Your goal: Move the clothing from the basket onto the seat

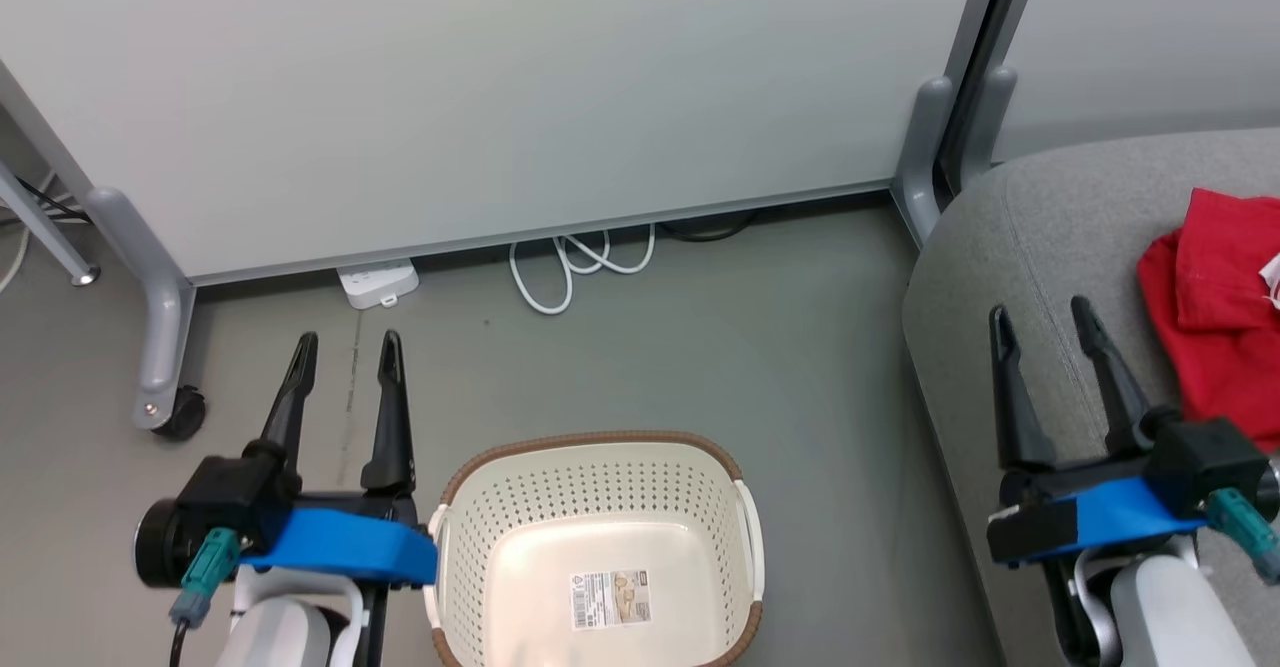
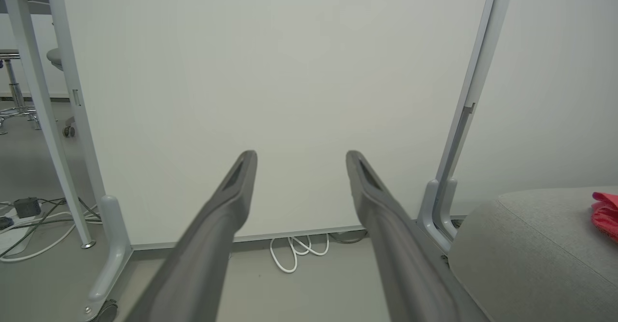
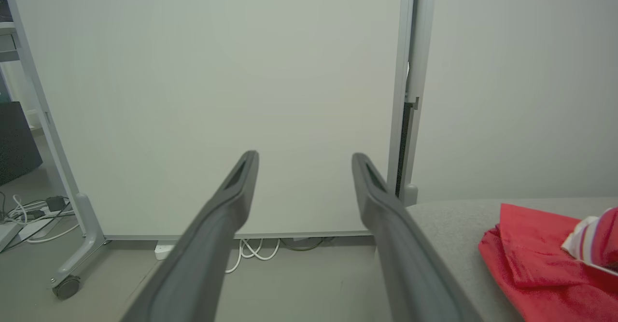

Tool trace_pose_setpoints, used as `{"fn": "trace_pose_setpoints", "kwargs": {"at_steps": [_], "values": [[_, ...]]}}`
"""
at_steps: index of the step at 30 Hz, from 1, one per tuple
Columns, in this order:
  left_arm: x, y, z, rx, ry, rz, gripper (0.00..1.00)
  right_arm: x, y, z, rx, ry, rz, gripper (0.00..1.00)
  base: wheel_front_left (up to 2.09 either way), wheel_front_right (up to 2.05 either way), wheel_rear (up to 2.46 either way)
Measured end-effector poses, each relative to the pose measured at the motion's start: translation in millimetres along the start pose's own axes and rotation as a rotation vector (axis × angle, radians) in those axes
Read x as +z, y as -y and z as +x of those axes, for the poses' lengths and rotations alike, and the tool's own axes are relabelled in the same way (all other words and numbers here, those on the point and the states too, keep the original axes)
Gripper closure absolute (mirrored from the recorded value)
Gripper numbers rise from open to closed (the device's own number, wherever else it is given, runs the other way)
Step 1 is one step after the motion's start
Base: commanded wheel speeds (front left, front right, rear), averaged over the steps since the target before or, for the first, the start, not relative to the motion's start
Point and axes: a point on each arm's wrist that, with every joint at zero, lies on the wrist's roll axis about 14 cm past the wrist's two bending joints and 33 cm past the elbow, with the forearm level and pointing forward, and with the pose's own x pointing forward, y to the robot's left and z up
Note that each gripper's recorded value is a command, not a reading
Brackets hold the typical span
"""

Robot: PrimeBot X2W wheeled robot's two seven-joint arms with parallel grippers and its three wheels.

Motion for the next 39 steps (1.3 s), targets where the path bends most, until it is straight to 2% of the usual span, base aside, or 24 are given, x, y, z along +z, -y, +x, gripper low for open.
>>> {"fn": "trace_pose_setpoints", "kwargs": {"at_steps": [16,39], "values": [[-5.5,-25.0,-43.3,0.08,-0.023,-0.009,0.0,-18.9,-20.8,-39.6,0.007,-0.068,0.07,0.0,0.0,0.0,0.0],[-19.7,-26.2,-59.5,0.094,-0.071,0.033,0.0,-29.5,-17.4,-57.2,-0.025,-0.105,0.081,0.0,0.0,0.0,0.0]]}}
